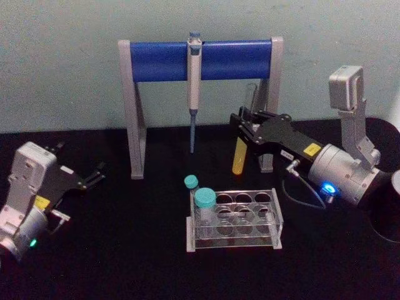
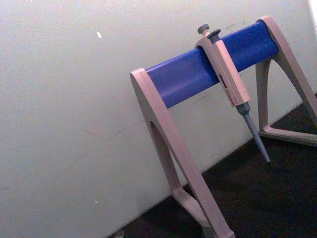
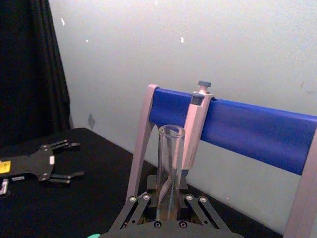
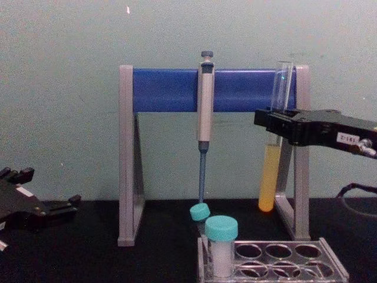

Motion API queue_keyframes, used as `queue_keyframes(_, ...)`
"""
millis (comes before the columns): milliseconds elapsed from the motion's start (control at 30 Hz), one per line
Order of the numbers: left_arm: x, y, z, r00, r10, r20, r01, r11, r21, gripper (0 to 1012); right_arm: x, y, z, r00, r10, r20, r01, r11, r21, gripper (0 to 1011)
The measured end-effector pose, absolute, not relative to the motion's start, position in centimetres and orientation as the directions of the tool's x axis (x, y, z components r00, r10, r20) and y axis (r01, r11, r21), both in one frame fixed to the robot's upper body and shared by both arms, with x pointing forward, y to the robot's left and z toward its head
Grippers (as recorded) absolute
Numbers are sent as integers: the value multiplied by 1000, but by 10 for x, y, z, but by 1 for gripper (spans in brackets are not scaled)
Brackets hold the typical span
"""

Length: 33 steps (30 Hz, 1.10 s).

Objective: Pick up the test tube from the test tube rack, shake it, then place it back into the test tube rack.

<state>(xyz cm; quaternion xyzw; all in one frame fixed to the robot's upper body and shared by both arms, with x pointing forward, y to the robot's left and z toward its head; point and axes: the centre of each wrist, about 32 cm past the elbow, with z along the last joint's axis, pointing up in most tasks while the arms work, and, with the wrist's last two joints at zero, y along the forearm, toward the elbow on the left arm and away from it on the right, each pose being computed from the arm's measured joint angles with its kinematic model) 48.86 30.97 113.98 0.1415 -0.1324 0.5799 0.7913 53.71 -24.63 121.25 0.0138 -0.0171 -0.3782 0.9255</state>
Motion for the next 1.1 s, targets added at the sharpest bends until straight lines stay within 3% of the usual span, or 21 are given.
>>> queue_keyframes(633,489,310,1140,292,880,374,-955,287,70,1010,506,-250,1209,732,-681,37,682,732,-21,232)
queue_keyframes(1100,489,310,1140,292,880,374,-955,287,70,1010,511,-250,1199,719,-694,34,695,718,-34,232)
